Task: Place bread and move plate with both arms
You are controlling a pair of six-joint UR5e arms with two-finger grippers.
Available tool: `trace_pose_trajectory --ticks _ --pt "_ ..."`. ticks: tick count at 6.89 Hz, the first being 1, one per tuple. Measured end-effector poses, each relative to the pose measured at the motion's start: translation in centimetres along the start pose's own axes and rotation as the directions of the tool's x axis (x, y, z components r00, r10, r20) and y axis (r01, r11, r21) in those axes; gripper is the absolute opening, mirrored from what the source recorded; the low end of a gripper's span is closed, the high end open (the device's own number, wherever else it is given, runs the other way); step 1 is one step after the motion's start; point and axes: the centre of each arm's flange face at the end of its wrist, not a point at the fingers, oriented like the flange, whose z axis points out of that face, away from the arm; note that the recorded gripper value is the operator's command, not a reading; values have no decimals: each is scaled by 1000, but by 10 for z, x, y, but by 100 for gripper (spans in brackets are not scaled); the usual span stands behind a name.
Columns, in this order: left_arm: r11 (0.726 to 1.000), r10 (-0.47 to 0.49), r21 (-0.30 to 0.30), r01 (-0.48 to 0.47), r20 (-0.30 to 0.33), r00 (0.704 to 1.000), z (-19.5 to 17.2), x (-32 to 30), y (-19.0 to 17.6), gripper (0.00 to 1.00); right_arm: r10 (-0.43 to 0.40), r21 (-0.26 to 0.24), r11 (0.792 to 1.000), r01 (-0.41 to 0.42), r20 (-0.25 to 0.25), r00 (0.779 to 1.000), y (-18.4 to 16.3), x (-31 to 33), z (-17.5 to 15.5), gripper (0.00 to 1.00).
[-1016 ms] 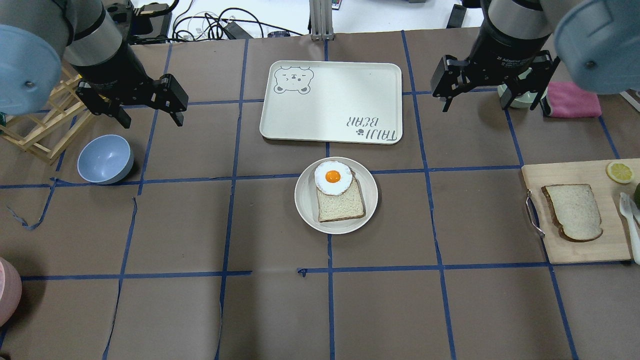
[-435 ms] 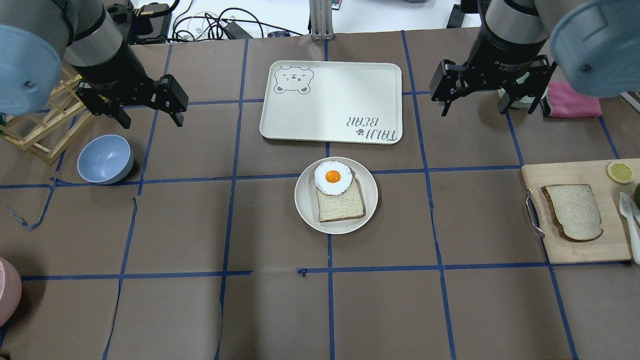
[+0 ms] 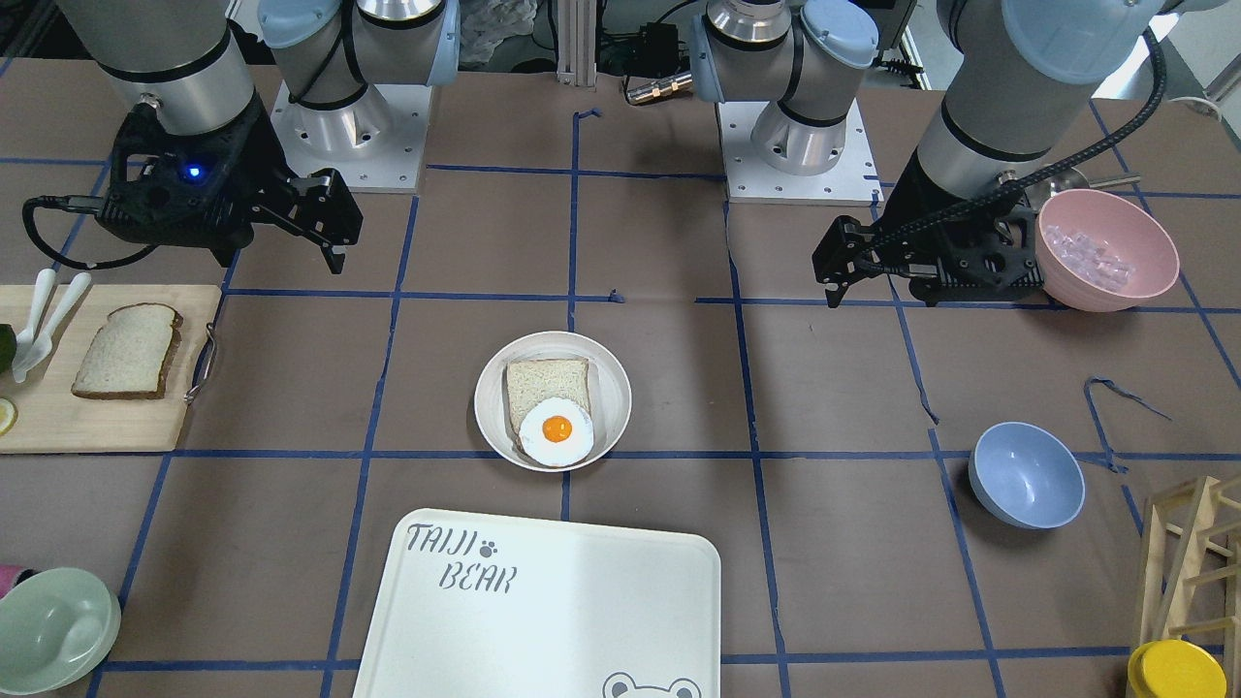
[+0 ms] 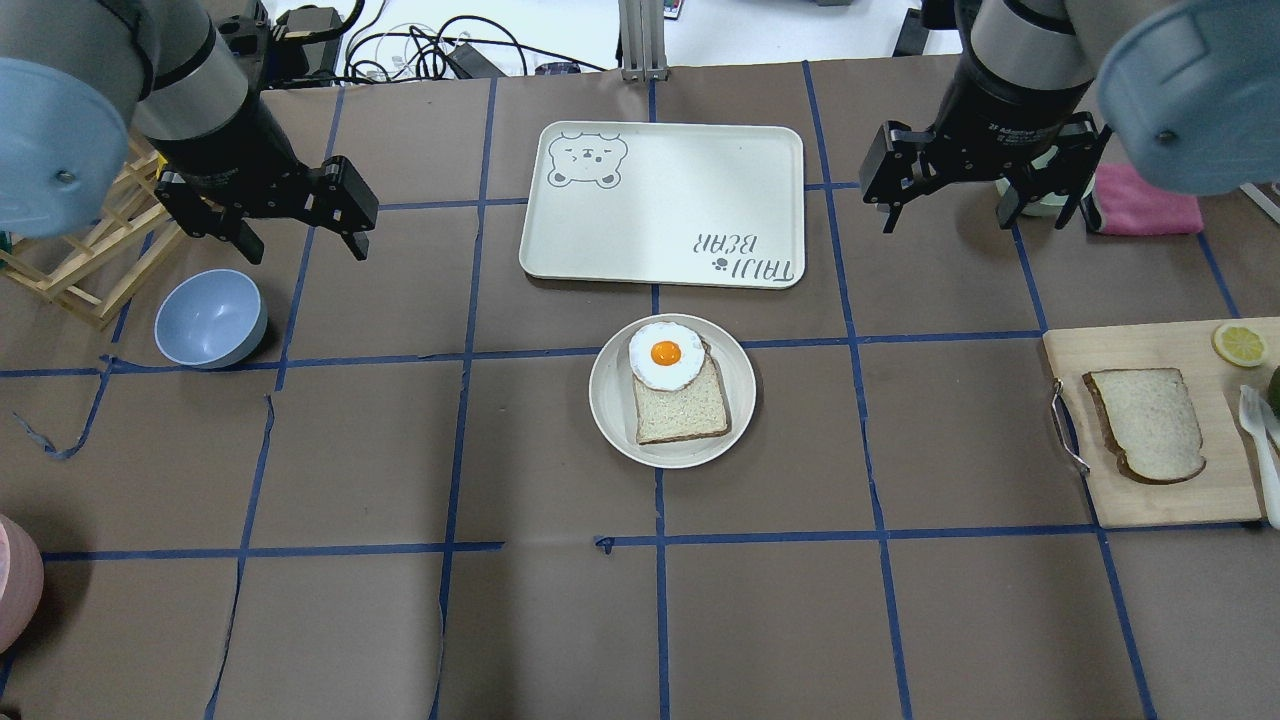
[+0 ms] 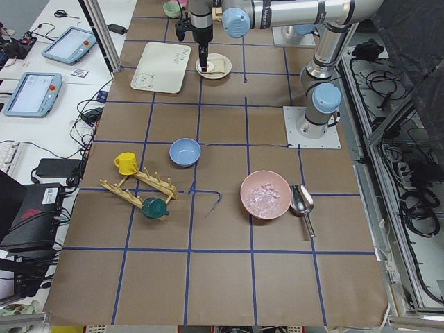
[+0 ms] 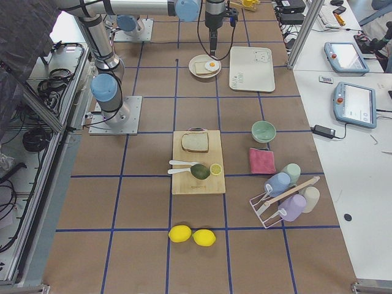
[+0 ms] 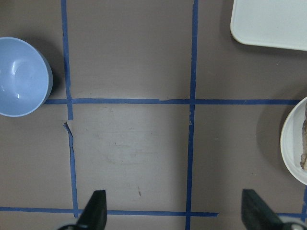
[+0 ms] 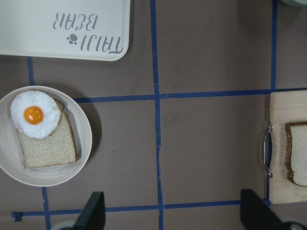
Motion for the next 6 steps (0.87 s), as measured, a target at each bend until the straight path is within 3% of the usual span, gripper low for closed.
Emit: trace_pose_trajectory --ticks 6 --pt "1000 0 -3 0 0 1000 1 0 1 100 5 -5 1000 -5 -2 1000 -1 1 6 100"
